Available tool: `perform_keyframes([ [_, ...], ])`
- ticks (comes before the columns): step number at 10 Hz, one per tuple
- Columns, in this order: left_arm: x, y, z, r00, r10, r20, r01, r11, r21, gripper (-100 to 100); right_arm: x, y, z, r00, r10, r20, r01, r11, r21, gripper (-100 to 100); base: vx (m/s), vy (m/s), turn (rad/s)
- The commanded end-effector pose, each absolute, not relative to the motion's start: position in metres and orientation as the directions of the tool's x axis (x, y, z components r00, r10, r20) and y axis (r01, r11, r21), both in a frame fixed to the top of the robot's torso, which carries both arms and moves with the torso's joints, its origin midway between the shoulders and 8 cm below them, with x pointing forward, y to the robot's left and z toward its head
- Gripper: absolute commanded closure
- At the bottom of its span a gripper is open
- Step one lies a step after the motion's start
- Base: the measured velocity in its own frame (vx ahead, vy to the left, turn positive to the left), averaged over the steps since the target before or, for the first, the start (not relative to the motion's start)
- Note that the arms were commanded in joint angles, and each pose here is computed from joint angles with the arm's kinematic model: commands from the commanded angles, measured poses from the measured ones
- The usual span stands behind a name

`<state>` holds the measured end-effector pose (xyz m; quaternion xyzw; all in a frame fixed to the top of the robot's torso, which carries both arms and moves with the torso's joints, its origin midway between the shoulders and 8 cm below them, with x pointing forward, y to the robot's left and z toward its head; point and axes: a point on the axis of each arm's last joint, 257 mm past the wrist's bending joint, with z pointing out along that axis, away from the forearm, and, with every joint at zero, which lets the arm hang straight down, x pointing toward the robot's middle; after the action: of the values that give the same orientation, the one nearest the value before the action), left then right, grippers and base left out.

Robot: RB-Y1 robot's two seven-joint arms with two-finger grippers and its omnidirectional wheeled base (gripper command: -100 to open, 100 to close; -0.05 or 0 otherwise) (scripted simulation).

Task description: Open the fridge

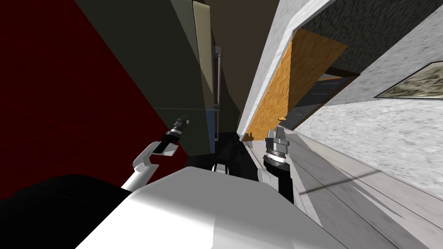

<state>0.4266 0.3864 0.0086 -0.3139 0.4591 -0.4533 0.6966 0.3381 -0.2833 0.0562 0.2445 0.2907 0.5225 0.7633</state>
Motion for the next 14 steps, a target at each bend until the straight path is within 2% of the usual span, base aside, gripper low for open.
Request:
perform_keyframes([
  [1, 0.432, 0.405, 0.006, 0.190, -0.916, -0.354, 0.290, 0.397, -0.871, -100, 0.338, -0.283, 0.056, 0.285, 0.940, -0.188, -0.656, 0.334, 0.677, 0, 0.055, -0.055, -0.060],
  [14, 0.448, 0.518, 0.020, 0.353, -0.885, -0.303, 0.069, 0.348, -0.935, -100, 0.338, -0.283, 0.056, 0.285, 0.940, -0.188, -0.656, 0.334, 0.677, 0, 0.046, -0.065, -0.085],
])
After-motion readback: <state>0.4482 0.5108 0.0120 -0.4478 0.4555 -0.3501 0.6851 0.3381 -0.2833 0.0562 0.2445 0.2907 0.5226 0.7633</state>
